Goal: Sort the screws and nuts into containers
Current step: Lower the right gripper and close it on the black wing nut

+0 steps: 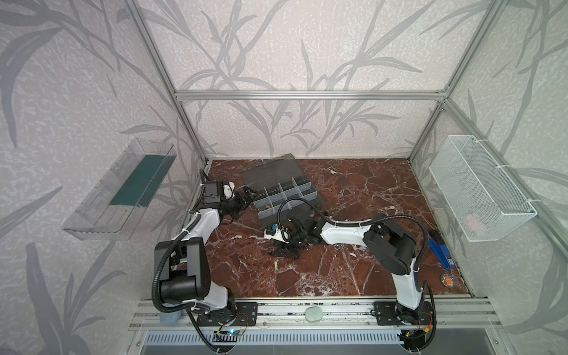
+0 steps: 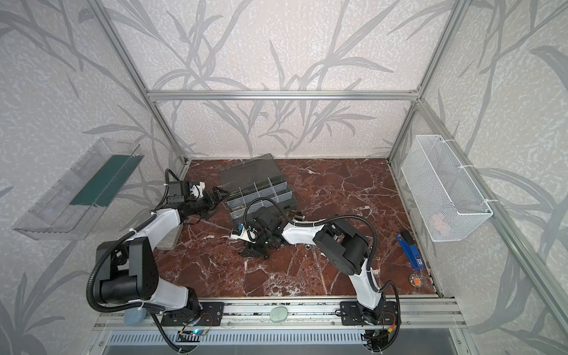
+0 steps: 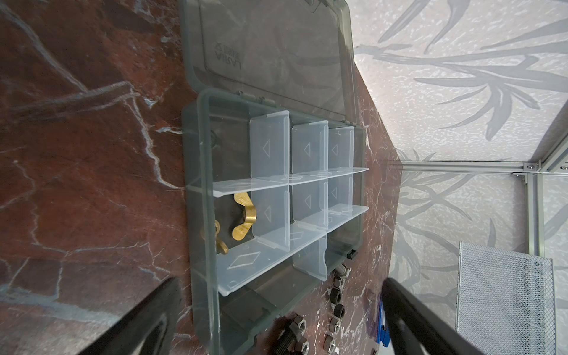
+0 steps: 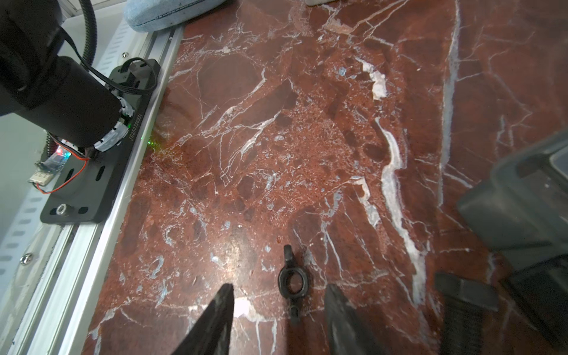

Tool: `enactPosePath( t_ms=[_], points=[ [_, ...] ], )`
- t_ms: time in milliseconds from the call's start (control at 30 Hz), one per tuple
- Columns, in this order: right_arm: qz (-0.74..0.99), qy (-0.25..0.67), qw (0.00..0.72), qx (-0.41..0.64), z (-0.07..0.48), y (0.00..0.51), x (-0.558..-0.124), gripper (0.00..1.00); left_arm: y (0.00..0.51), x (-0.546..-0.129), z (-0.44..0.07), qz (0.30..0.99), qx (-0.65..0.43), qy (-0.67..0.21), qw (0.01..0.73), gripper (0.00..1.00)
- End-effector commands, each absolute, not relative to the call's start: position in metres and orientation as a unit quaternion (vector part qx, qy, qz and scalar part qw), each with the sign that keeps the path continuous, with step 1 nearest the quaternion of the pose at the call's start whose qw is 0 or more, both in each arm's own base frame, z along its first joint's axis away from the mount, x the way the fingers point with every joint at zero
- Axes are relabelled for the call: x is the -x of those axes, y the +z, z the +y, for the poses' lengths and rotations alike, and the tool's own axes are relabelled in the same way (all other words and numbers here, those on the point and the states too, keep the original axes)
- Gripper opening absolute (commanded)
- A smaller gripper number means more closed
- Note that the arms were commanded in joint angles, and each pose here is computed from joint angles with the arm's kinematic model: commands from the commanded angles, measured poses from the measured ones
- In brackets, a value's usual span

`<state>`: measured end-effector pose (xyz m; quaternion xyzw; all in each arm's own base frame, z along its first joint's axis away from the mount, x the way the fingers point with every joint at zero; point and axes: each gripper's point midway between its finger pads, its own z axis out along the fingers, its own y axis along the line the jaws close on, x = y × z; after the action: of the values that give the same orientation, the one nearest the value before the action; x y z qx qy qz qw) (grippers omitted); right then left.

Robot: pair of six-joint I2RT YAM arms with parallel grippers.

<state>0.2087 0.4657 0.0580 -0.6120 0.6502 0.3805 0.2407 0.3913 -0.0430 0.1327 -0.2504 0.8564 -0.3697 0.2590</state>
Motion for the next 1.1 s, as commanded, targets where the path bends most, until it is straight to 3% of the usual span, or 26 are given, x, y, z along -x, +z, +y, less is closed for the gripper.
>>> enactPosePath(
  t_ms=[0, 567, 1067],
  points=[
    [0.646, 0.392, 0.231, 0.613, 0.47, 0.052, -0.205, 0.49, 0.128, -0.388, -0.042, 0.859, 0.25, -0.369, 0.252, 0.99],
    [0.655, 0.371, 0.24, 0.613, 0.469, 0.034, -0.213, 0.48, 0.128, -0.387, -0.042, 0.858, 0.252, -0.368, 0.254, 1.0],
    [0.66, 0.367, 0.227, 0.614, 0.465, 0.023, -0.21, 0.41, 0.127, -0.387, -0.041, 0.858, 0.253, -0.368, 0.254, 1.0]
  ],
)
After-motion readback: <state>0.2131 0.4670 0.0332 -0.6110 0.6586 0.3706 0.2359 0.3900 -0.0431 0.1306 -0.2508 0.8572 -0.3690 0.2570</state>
